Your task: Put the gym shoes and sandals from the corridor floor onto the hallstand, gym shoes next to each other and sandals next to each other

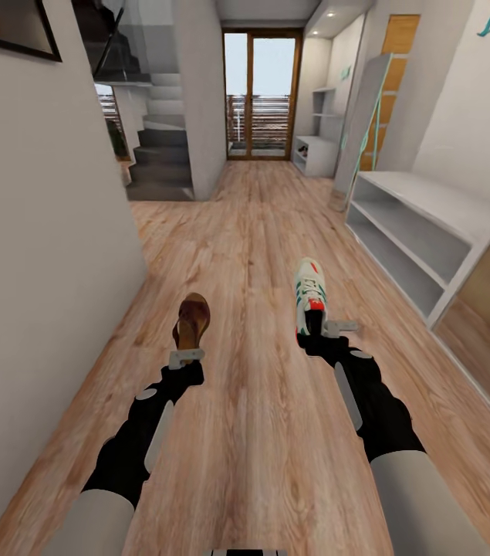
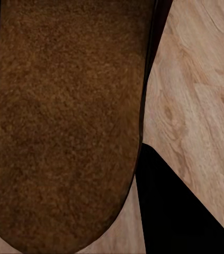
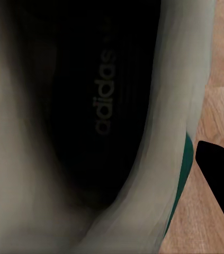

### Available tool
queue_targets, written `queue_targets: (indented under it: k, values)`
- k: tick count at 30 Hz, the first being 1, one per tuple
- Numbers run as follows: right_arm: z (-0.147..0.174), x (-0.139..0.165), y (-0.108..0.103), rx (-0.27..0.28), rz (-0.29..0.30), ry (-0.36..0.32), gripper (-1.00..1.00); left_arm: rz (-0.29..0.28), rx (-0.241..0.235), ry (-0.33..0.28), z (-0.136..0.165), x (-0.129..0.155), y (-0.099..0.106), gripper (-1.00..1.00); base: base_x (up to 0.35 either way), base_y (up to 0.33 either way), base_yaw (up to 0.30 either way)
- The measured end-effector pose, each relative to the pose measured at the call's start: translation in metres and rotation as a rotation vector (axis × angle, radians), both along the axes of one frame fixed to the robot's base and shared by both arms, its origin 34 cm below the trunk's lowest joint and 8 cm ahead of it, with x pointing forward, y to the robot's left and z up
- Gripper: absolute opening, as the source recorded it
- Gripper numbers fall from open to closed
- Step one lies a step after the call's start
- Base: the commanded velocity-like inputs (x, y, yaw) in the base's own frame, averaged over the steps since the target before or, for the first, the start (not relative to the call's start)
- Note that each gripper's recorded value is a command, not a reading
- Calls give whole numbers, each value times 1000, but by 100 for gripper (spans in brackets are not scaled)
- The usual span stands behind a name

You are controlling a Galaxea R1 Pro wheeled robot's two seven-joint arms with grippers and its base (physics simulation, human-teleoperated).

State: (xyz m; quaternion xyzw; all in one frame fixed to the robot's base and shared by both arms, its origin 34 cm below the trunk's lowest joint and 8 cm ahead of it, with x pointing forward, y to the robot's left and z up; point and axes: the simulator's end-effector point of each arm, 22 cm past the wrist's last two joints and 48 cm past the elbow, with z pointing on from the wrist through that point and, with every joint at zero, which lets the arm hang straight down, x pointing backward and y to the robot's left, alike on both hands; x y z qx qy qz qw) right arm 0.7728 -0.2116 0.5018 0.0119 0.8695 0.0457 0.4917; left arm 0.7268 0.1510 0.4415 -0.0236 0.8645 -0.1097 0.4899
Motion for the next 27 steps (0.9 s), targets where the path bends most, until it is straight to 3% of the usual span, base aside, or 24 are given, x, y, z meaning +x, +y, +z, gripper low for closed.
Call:
queue_targets:
  k: [27]
  values:
    - [25,0,0,1,0,-36,-100,0,-2,-35,23,2,0,-100,347,-85,8]
